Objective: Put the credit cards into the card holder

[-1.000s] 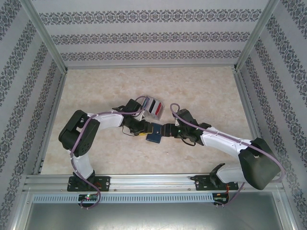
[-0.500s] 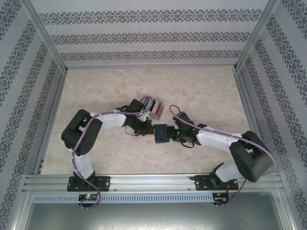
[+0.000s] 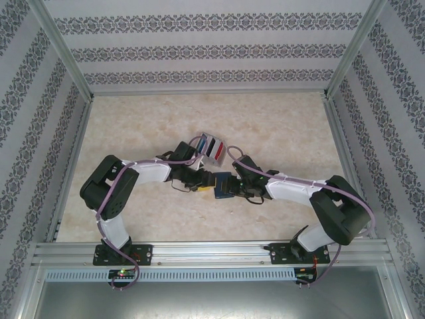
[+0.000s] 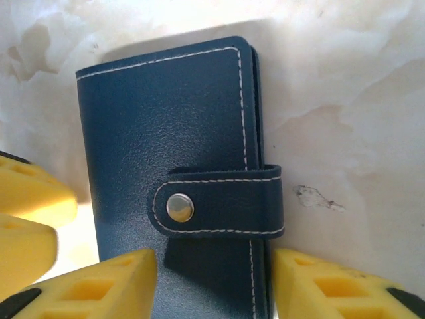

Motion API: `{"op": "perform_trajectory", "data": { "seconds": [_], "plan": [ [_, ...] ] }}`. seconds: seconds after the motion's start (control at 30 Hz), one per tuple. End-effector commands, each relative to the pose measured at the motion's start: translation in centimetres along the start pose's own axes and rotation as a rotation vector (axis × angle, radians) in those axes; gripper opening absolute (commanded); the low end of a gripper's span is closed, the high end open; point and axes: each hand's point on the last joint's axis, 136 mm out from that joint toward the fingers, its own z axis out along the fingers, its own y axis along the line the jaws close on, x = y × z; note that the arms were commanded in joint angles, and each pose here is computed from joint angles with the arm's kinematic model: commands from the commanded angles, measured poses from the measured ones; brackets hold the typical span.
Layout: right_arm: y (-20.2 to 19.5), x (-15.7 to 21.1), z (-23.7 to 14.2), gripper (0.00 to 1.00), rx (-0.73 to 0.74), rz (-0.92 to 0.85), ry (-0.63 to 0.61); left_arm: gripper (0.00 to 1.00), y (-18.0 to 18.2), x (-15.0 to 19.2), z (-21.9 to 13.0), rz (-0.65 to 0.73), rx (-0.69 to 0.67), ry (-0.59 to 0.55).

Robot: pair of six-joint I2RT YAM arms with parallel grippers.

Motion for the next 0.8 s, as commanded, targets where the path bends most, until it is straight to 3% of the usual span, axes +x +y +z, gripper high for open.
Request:
{"op": "perform_trajectory", "data": {
  "seconds": [0.0, 0.17, 0.33, 0.47, 0.53, 0.77],
  "plan": [
    [0.3, 0.1, 0.1, 0.46, -0.046, 0.016, 0.006, 0.43, -0.2, 0.2, 0.8, 0.0, 0.031, -0.003],
    [1.8, 0.3, 0.6, 0.34, -0.149, 0.032, 0.022, 0.42, -1.2, 0.0, 0.9, 0.011, 0.06, -0.013],
    [2.7, 0.3, 0.7, 0.27, -0.196, 0.049, 0.026, 0.19, -2.0, 0.0, 0.7, 0.013, 0.089, -0.011],
    [1.6, 0.0, 0.4, 0.3, -0.138, 0.036, 0.001, 0.02, -1.8, -0.1, -0.3, 0.037, 0.037, -0.036],
    [1.1, -0.2, -0.2, 0.37, -0.107, 0.034, -0.027, 0.0, -1.6, -0.1, -1.0, 0.042, 0.007, -0.057],
    [1.2, -1.9, -2.4, 0.45, -0.019, -0.005, -0.123, 0.0, -2.3, 0.1, -1.7, 0.048, 0.015, -0.075]
  ]
}}
